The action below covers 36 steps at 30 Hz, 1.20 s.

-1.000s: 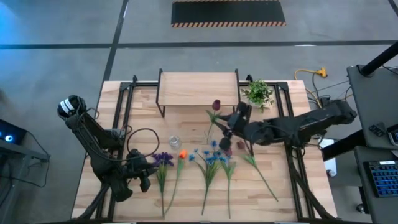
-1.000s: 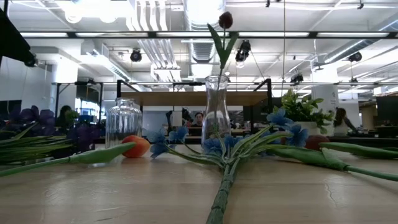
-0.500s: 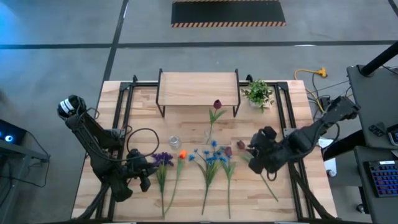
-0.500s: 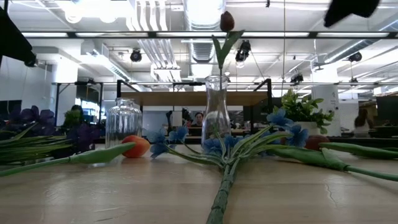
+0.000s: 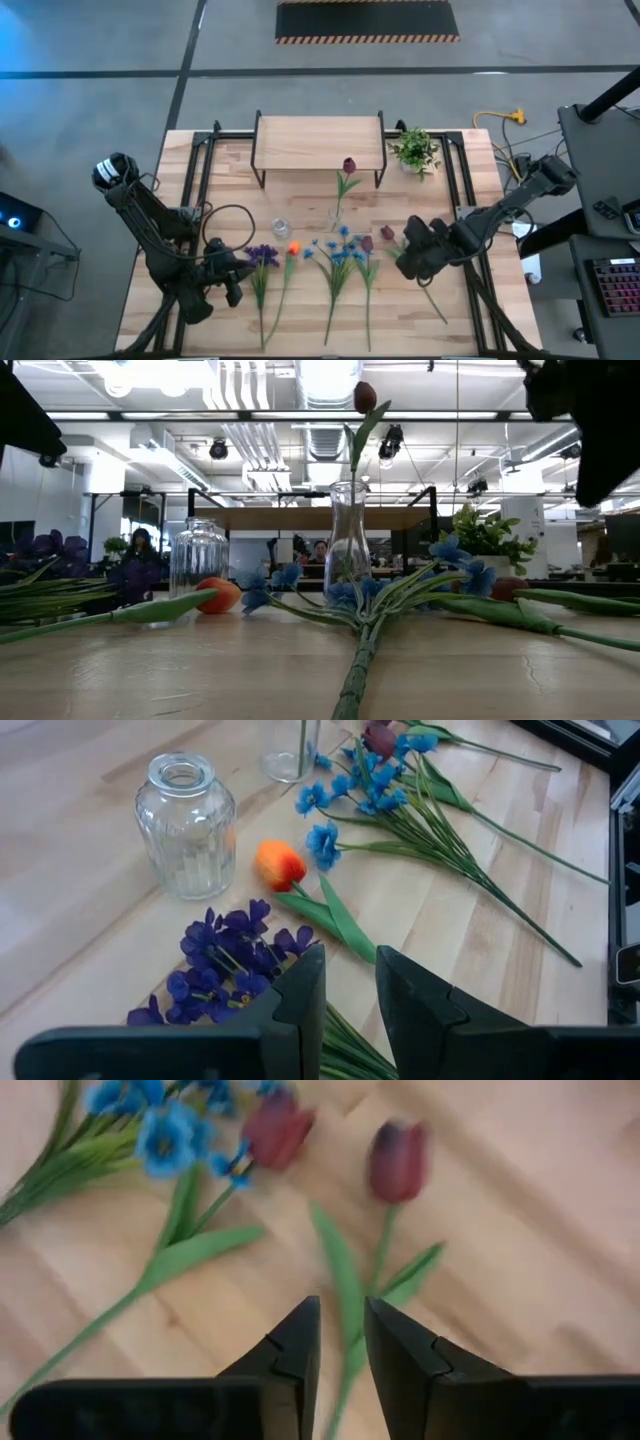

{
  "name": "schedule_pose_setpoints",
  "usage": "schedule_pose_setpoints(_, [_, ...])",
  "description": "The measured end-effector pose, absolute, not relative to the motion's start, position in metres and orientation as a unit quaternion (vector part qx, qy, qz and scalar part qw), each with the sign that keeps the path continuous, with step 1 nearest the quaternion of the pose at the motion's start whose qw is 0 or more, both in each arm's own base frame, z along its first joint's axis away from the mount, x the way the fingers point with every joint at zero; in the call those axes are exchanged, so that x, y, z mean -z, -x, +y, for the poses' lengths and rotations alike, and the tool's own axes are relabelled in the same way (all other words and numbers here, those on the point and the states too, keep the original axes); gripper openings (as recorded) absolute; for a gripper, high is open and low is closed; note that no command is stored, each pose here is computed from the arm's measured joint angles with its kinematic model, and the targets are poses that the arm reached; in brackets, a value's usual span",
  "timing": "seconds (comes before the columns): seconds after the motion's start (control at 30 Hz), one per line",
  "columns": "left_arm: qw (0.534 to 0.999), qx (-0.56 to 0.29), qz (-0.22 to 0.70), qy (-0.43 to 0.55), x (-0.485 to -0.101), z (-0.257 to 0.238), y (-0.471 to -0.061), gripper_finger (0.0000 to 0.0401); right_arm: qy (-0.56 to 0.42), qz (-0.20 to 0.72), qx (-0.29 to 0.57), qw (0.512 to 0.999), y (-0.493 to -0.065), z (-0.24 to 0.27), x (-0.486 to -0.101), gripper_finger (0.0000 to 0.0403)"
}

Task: Pick and place flowers into a vace then onto a shelf
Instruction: Put the right red tulip into the right transparent vase

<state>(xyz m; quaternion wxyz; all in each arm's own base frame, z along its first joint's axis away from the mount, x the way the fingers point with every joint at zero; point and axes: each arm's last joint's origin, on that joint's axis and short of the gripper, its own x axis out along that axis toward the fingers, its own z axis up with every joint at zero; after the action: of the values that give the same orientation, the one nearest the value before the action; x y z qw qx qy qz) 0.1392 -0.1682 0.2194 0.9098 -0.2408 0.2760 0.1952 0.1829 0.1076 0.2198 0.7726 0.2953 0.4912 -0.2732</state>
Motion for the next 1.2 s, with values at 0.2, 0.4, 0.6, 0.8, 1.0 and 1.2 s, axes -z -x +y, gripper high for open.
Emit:
schedule_pose_setpoints(0.2, [0.916, -0.186, 0.282, 0.215, -0.22, -0.169, -0.139, 0.0074, -0.32, 0.475, 0.257, 0.778, -0.184, 0.105, -0.202, 0.0086])
schedule_pose_setpoints(0.4, [0.885, -0.196, 0.351, 0.234, -0.215, -0.161, -0.145, 0.0074, -0.312, 0.46, 0.258, 0.79, -0.186, 0.105, -0.204, 0.0082])
schedule_pose_setpoints(0.6, [0.867, -0.187, 0.383, 0.258, -0.216, -0.16, -0.149, 0.0074, -0.314, 0.457, 0.259, 0.79, -0.187, 0.105, -0.204, 0.0074])
schedule_pose_setpoints(0.8, [0.887, -0.181, 0.352, 0.237, -0.222, -0.162, -0.153, 0.0074, -0.301, 0.455, 0.275, 0.792, -0.187, 0.102, -0.197, 0.0075])
schedule_pose_setpoints(1.0, [0.891, -0.185, 0.337, 0.241, -0.223, -0.162, -0.154, 0.0074, -0.316, 0.457, 0.289, 0.78, -0.187, 0.091, -0.178, 0.0083])
schedule_pose_setpoints(1.2, [0.895, -0.19, 0.327, 0.238, -0.223, -0.161, -0.154, 0.0074, -0.337, 0.443, 0.285, 0.78, -0.19, 0.084, -0.168, 0.0086])
